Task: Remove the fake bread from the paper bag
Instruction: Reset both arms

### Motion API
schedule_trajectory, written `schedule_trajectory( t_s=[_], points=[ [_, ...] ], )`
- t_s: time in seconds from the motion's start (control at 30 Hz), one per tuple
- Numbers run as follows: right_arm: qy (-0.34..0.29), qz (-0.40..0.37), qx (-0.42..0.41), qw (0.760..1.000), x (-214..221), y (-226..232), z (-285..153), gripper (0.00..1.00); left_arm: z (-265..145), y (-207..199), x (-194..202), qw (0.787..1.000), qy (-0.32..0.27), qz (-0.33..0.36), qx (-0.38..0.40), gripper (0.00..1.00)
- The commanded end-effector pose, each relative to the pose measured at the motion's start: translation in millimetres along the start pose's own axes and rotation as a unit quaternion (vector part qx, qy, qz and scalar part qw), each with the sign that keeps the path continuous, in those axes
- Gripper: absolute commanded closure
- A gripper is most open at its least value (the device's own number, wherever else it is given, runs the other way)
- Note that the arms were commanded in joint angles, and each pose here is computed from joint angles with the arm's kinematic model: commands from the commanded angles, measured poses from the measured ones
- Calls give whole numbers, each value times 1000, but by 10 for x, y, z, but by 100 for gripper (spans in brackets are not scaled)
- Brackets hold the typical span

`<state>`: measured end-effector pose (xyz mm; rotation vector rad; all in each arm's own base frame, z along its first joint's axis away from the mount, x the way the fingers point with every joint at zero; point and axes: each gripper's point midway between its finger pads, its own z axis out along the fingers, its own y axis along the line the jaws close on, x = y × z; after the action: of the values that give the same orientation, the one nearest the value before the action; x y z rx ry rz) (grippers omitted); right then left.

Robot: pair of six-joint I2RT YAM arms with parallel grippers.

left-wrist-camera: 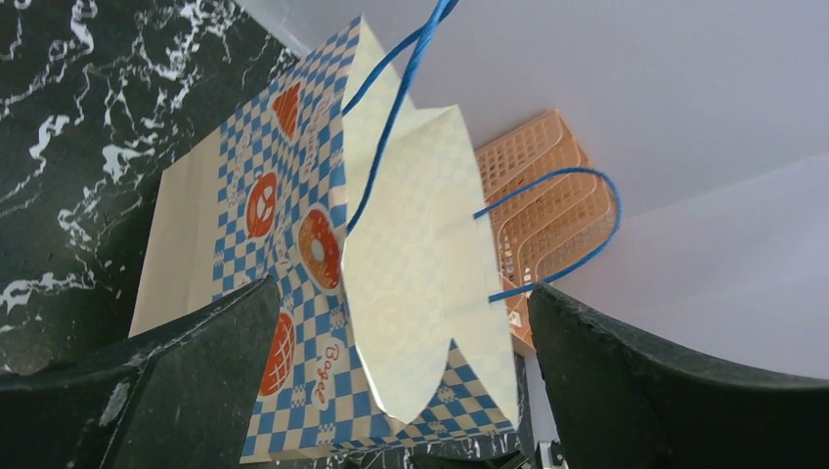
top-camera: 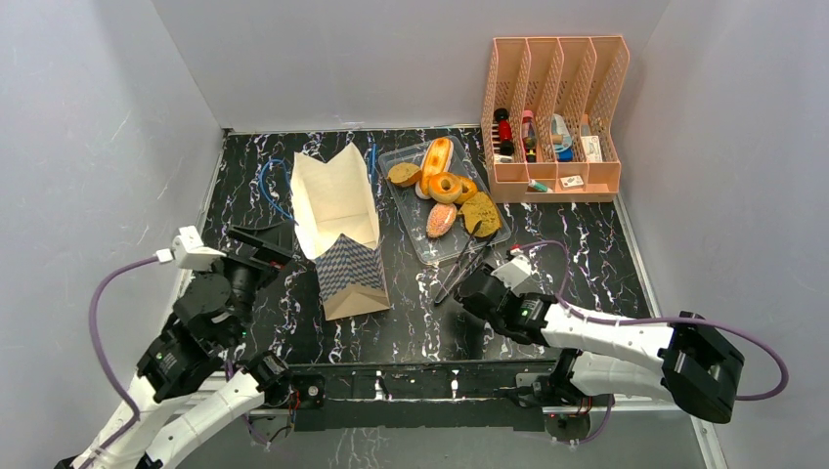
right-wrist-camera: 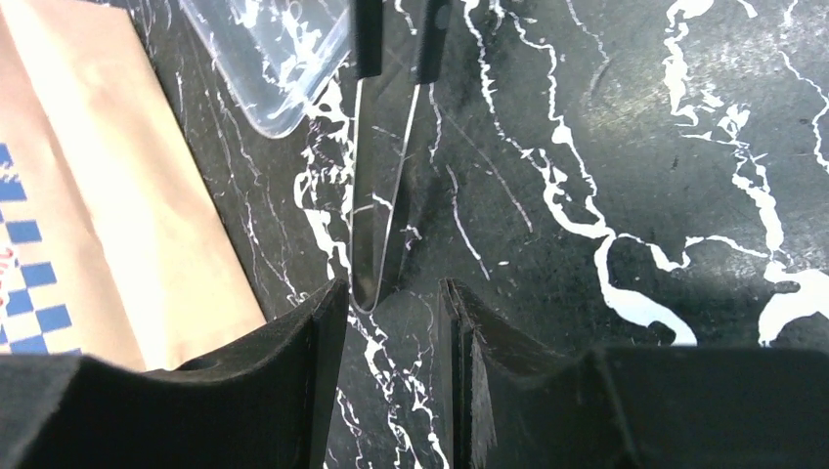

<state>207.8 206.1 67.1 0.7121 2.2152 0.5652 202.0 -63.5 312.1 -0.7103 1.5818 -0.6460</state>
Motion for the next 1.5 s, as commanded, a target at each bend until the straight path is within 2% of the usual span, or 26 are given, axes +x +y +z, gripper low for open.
schedule_trajectory(
  t_s=[0.0,0.17,0.3,0.43,0.47,0.53,0.6,0.67,0.9,1.07,1.17,1.23,1.33,1.47],
  points=[
    [-46,-42,-20,998,-155,294,-183,63,-176,-159,-394,999,-29,30,20,2],
    [-87,-138,-11,987,-174,510,-361,62,-287,-257,-975,991,-107,79,-3,2],
    [-137,-204,-3,969,-352,871,-527,61,-246,-366,-1432,972,-181,135,-65,2],
    [-187,-233,-3,954,-603,1227,-669,59,-219,-390,-1836,932,-270,181,-160,2],
    [-200,-232,-4,952,-663,1288,-701,57,-196,-346,-1845,916,-273,225,-189,2],
    [-222,-225,-8,949,-765,1382,-748,49,-238,-457,-2034,898,-328,226,-188,2],
    [-247,-232,-12,941,-862,1437,-775,47,-230,-456,-2066,874,-344,274,-207,2],
    [-265,-231,-15,936,-988,1488,-788,46,-178,-505,-2060,861,-354,297,-211,2],
    [-238,-196,0,951,-1573,1414,-361,43,131,-783,-2026,846,-346,348,-206,2],
    [-225,-224,22,948,-1644,1427,-170,42,775,-1021,-2046,852,-278,388,-214,2],
    [-219,-226,28,949,-1693,1431,-72,41,1213,-1003,-2096,865,-232,390,-212,2],
    [-216,-222,31,950,-1729,1400,14,41,1419,-1000,-2112,866,-230,391,-209,2],
    [-220,-223,45,949,-1778,1304,133,41,1730,-732,-2041,867,-209,389,-231,2],
    [-241,-229,61,941,-1824,1200,196,41,2060,37,-1961,870,-161,368,-284,2]
  ],
)
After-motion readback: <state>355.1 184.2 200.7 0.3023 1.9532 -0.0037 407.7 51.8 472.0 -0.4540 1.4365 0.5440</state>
